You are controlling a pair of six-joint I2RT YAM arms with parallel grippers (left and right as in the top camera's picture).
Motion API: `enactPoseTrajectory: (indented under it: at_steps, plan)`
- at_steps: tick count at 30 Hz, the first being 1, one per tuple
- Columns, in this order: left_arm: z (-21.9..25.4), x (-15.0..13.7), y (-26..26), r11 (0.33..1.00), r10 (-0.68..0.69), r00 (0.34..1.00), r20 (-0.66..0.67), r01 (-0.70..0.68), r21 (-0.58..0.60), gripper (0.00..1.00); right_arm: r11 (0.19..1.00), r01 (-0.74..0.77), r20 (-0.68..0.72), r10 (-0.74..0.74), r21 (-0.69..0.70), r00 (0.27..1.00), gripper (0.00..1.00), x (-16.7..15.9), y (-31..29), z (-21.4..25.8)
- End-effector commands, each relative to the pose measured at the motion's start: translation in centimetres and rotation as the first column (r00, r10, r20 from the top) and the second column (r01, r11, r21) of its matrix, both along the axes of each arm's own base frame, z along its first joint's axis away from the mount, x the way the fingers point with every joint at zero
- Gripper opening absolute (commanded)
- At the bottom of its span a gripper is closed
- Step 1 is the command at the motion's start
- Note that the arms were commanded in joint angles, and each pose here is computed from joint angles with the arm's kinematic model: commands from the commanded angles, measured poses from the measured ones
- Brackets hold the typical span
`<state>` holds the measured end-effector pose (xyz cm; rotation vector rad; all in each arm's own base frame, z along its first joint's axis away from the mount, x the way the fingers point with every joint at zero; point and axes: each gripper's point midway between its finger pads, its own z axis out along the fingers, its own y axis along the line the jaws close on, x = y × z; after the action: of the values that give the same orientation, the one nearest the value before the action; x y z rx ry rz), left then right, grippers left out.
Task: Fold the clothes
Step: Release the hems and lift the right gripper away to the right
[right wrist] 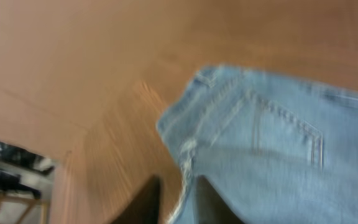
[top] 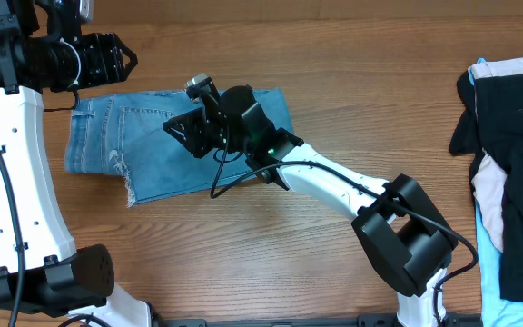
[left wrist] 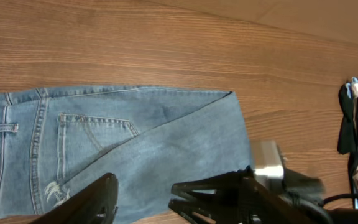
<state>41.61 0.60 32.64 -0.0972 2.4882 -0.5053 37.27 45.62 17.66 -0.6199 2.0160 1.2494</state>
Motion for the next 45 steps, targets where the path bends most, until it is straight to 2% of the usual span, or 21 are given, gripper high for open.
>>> enactPoseTrajectory:
  at_steps: [1,4,7,10,12,16,17,20,24,27,31,32,37,42,44,45]
  plan:
    - [1.0,-0.8,-0.3,1.000,-0.028,0.999,0.017,0.028,0.010,0.74,0.996,0.008,-0.124,-0.019,-0.091,0.992,0.35,0.5,-2.4,-3.0]
    - [-0.2,-2.1,-0.4,0.999,-0.048,0.998,-0.050,0.049,0.015,0.76,0.978,0.004,-0.291,-0.066,-0.208,0.954,0.52,0.6,-6.4,-6.2]
    - [-2.1,-3.8,-0.4,0.999,-0.041,0.986,-0.164,0.043,0.007,0.75,0.969,0.012,-0.368,-0.106,-0.249,0.924,0.55,1.6,-10.5,-6.2]
    - [-4.9,-4.8,-0.6,0.999,-0.046,0.962,-0.268,0.043,-0.020,0.77,0.980,0.023,-0.337,-0.089,-0.195,0.937,0.56,3.3,-14.8,-2.7]
    - [-8.6,-5.1,-0.5,0.999,-0.044,0.937,-0.347,0.033,-0.039,0.81,0.986,0.084,-0.301,-0.124,-0.142,0.946,0.56,4.7,-18.1,0.9]
    - [-17.8,-5.7,0.4,0.991,0.045,0.871,-0.489,-0.101,-0.089,0.82,0.975,0.202,-0.247,-0.219,-0.093,0.944,0.56,5.1,-24.3,7.0]
    - [-20.3,-5.9,0.7,0.985,0.058,0.859,-0.508,-0.131,-0.110,0.87,0.968,0.234,-0.244,-0.250,-0.092,0.937,0.57,4.6,-25.9,8.2]
    - [-23.3,-6.2,1.2,0.986,0.022,0.868,-0.496,-0.101,-0.134,0.88,0.960,0.257,-0.238,-0.276,-0.111,0.931,0.59,3.4,-27.7,9.4]
    - [-27.3,-6.6,5.0,0.993,0.121,0.838,-0.532,-0.103,0.064,0.89,0.946,0.262,-0.308,-0.312,-0.191,0.899,0.59,1.5,-29.1,8.0]
    - [-27.7,-5.0,5.9,0.993,0.091,0.880,-0.466,-0.045,0.107,0.87,0.927,0.275,-0.352,-0.355,-0.256,0.866,0.58,0.7,-29.8,6.6]
    - [-27.7,-4.4,8.9,0.964,0.179,0.881,-0.439,-0.068,0.258,0.89,0.923,0.270,-0.379,-0.362,-0.276,0.852,0.57,0.2,-30.0,6.1]
    - [-27.8,-3.6,9.6,0.957,0.183,0.897,-0.404,-0.068,0.283,0.90,0.923,0.271,-0.376,-0.362,-0.274,0.853,0.57,0.3,-30.0,6.1]
    - [-28.6,-2.9,9.6,0.960,0.168,0.904,-0.393,-0.059,0.274,0.89,0.923,0.270,-0.379,-0.362,-0.276,0.852,0.54,0.2,-30.0,6.1]
    - [-30.9,-3.2,5.9,0.998,0.028,0.895,-0.446,-0.001,0.060,0.69,0.923,0.271,-0.376,-0.362,-0.275,0.853,0.52,0.2,-30.0,6.1]
    - [-31.4,-3.6,5.4,0.999,0.013,0.884,-0.468,0.002,0.032,0.55,0.923,0.271,-0.376,-0.362,-0.274,0.853,0.51,0.3,-30.0,6.1]
    - [-31.4,-3.7,5.2,1.000,0.006,0.882,-0.472,0.003,0.020,0.44,0.923,0.271,-0.376,-0.362,-0.274,0.853,0.51,0.3,-30.0,6.1]
